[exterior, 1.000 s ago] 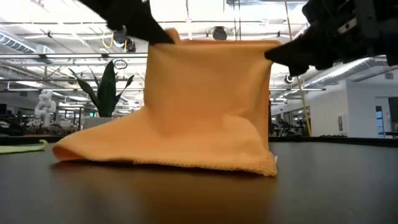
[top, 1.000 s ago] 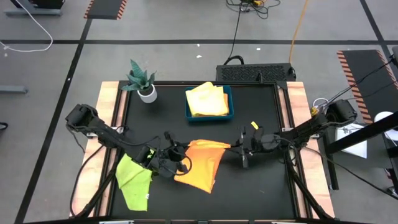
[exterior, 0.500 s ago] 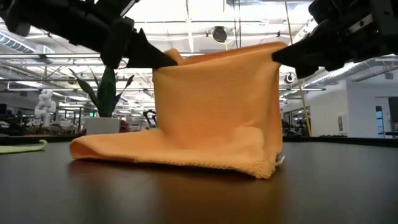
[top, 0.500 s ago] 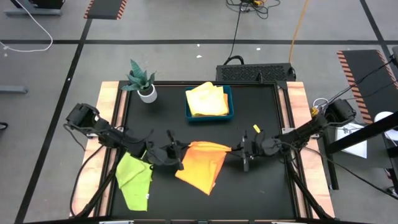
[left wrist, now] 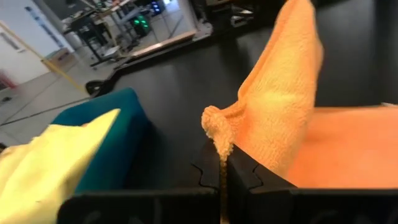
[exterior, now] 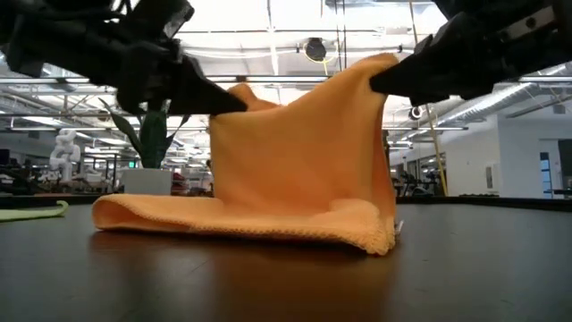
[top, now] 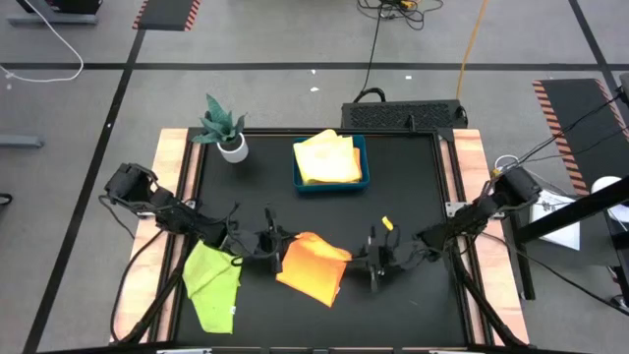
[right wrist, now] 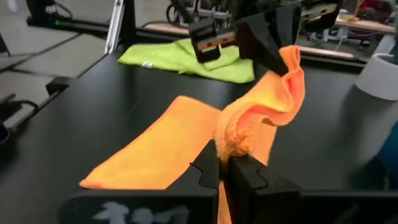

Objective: Fold microfiber towels
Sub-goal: Fold the orange microfiber cloth

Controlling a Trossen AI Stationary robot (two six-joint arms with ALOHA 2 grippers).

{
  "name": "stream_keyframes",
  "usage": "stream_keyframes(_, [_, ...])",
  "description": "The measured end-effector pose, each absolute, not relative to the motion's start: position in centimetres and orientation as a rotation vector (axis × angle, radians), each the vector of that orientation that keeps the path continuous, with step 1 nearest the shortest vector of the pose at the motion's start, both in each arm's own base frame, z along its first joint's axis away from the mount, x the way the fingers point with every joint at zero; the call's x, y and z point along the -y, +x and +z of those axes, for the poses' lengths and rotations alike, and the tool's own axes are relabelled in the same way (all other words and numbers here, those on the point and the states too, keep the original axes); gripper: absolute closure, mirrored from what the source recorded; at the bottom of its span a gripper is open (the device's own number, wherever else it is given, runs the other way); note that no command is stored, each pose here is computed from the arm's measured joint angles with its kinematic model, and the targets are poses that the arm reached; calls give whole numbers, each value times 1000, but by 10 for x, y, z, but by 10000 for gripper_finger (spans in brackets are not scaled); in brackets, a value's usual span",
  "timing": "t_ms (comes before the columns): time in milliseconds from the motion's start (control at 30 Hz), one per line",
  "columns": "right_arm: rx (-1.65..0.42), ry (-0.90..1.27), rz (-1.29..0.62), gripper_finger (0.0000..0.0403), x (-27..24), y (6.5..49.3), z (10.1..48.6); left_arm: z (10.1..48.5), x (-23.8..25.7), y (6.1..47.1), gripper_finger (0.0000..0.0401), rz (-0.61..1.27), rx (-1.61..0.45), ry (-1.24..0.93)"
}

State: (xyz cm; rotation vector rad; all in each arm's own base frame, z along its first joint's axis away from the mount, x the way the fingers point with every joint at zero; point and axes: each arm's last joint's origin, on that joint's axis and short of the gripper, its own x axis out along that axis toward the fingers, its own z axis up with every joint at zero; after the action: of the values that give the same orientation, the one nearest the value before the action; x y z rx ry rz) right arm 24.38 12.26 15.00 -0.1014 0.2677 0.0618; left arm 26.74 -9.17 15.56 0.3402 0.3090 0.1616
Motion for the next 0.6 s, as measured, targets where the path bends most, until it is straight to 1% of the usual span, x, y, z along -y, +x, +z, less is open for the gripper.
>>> stream_keyframes(167, [-308,-119,91,403,-138,252,138,150,111,255,401,91,-313,350])
stream_keyframes(267, [-334,-107,107,403,-144,256,129,148,121,249,401,55,-315,350])
stream_keyframes(400, [-373,-64,173,400,-152,263,116,147,130,244,399,11,-322,323])
stream_keyframes(600, [-396,-41,247,384,-162,274,103,143,138,240,380,-102,-352,237])
